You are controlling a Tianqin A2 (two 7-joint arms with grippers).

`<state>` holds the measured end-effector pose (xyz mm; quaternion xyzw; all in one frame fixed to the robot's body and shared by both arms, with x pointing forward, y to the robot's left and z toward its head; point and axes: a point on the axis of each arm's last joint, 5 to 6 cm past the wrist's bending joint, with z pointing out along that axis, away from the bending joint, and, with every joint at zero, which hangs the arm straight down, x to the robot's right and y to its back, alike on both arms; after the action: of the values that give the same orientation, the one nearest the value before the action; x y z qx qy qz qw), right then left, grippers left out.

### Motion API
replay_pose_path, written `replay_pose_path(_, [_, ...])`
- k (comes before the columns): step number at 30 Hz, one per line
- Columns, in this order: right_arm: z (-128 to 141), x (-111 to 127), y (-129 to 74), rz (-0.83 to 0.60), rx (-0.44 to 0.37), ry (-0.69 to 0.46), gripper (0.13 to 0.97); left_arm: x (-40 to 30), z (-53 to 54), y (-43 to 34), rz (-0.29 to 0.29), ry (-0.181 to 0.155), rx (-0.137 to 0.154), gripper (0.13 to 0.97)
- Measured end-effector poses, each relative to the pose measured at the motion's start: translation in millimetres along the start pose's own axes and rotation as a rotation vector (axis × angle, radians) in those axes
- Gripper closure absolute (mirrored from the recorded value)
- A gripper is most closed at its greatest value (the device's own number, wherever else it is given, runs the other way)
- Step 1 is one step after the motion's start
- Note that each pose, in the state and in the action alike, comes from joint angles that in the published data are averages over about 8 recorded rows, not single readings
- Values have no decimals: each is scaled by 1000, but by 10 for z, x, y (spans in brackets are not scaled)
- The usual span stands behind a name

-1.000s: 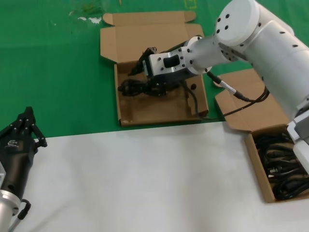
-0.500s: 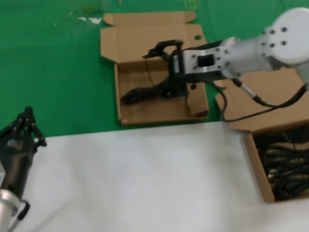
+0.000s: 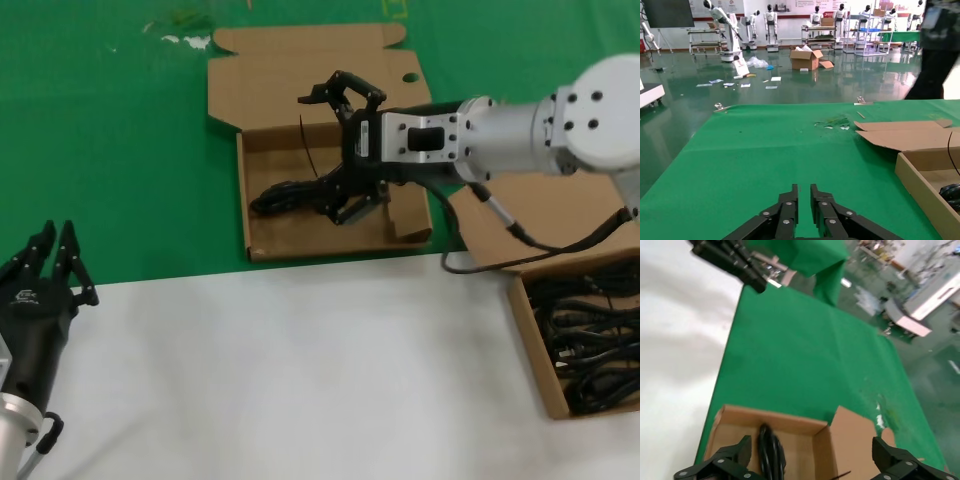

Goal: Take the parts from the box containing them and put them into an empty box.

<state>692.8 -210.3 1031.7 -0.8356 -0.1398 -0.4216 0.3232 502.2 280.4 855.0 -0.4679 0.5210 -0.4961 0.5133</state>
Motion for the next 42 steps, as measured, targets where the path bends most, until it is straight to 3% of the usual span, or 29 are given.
replay_pose_path(4, [29, -133, 13, 51, 27, 45, 251, 0, 0, 0, 0, 0, 0, 903])
replay_pose_path(11, [60, -383, 40, 154, 71, 133, 216, 0, 0, 0, 0, 0, 0, 831])
replay_pose_path(16, [62, -566, 63, 234, 95, 199, 157, 0, 0, 0, 0, 0, 0, 730])
replay_pose_path(20, [53, -710, 82, 299, 110, 250, 147, 0, 0, 0, 0, 0, 0, 669])
replay_pose_path(28, [4, -994, 124, 431, 127, 355, 130, 0, 0, 0, 0, 0, 0, 452])
replay_pose_path(37, [-94, -1316, 177, 584, 126, 476, 130, 0, 0, 0, 0, 0, 0, 278])
replay_pose_path(42, [-168, -1494, 207, 668, 117, 544, 130, 0, 0, 0, 0, 0, 0, 265])
